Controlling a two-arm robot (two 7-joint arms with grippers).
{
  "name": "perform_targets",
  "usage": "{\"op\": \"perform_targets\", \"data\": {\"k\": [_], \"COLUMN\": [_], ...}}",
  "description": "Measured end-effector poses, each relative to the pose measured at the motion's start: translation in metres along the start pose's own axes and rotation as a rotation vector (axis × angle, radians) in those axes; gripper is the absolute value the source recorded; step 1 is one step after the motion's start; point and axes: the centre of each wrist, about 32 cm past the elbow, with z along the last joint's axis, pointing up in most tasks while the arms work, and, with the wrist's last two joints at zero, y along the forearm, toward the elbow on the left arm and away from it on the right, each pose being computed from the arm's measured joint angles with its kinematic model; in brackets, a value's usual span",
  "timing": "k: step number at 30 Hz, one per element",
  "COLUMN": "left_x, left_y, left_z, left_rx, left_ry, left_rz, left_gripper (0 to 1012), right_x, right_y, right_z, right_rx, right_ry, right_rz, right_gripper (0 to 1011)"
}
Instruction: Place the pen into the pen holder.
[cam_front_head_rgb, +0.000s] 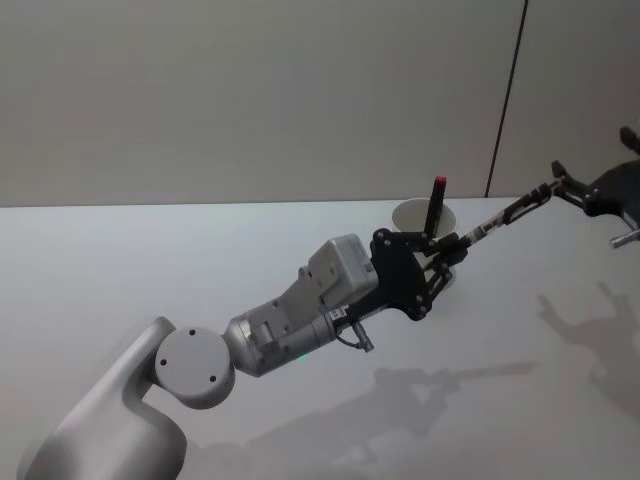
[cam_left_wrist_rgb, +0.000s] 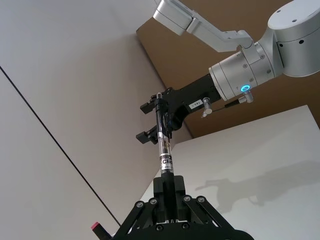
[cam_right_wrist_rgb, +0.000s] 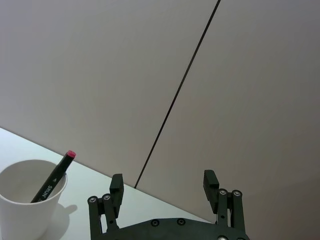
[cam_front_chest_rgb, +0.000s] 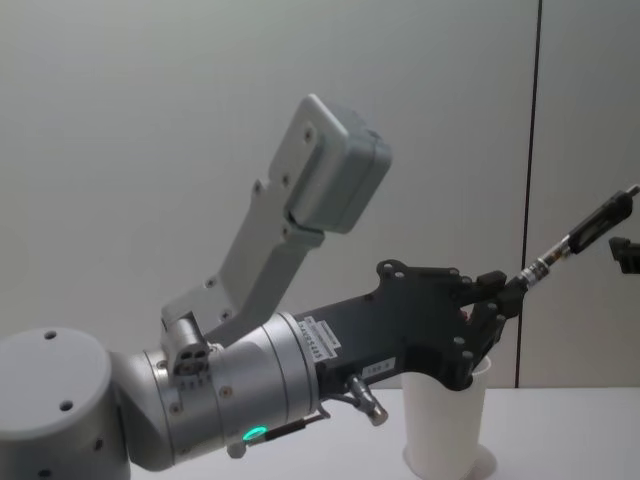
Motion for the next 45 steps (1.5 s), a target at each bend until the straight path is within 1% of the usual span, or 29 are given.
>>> {"op": "perform_targets", "data": {"k": [6, 11, 19, 20, 25, 30, 35, 36, 40, 41, 45], "left_x": [-0.0001, -0.0002, -0.0004, -0.0004, -0.0005, -0.0005, -0.0005, -0.0005, -0.0005, -0.0005, -0.0005], "left_y": [-0.0003, -0.0006, -0.0009, -0.001, -0.001, -0.001, -0.001, -0.001, -0.001, -0.001, -0.001], "left_z": [-0.0001, -0.0001, -0.0001, -0.0001, -0.0001, -0.0001, -0.0002, -0.0002, -0.0002, -0.0002, -0.0001], "left_rx": [-0.002, -0.004, -0.005, -0.005, -0.006, -0.006, -0.006, -0.006, -0.006, -0.006, -0.006], "left_ry": [0.0, 0.001, 0.001, 0.001, 0.001, 0.001, 0.001, 0.001, 0.001, 0.001, 0.001], "left_rz": [-0.003, -0.005, -0.007, -0.007, -0.008, -0.008, -0.008, -0.008, -0.008, -0.008, -0.008], "left_gripper": [129, 129, 129, 129, 129, 129, 129, 129, 129, 129, 129], "right_x": [0.002, 0.006, 0.015, 0.015, 0.022, 0.028, 0.036, 0.036, 0.042, 0.042, 0.047], "right_y": [-0.002, -0.004, -0.01, -0.01, -0.014, -0.018, -0.024, -0.024, -0.029, -0.029, -0.034], "right_z": [0.0, -0.002, -0.006, -0.006, -0.01, -0.013, -0.018, -0.018, -0.023, -0.023, -0.029], "right_rx": [0.009, 0.022, 0.042, 0.042, 0.045, 0.041, 0.026, 0.026, 0.014, 0.014, 0.006], "right_ry": [0.004, 0.013, 0.035, 0.035, 0.056, 0.088, 0.142, 0.142, 0.188, 0.188, 0.24], "right_rz": [0.004, 0.012, 0.032, 0.032, 0.049, 0.072, 0.118, 0.118, 0.159, 0.159, 0.212], "right_gripper": [1001, 1002, 1001, 1001, 1001, 1001, 1001, 1001, 1001, 1001, 1001]}}
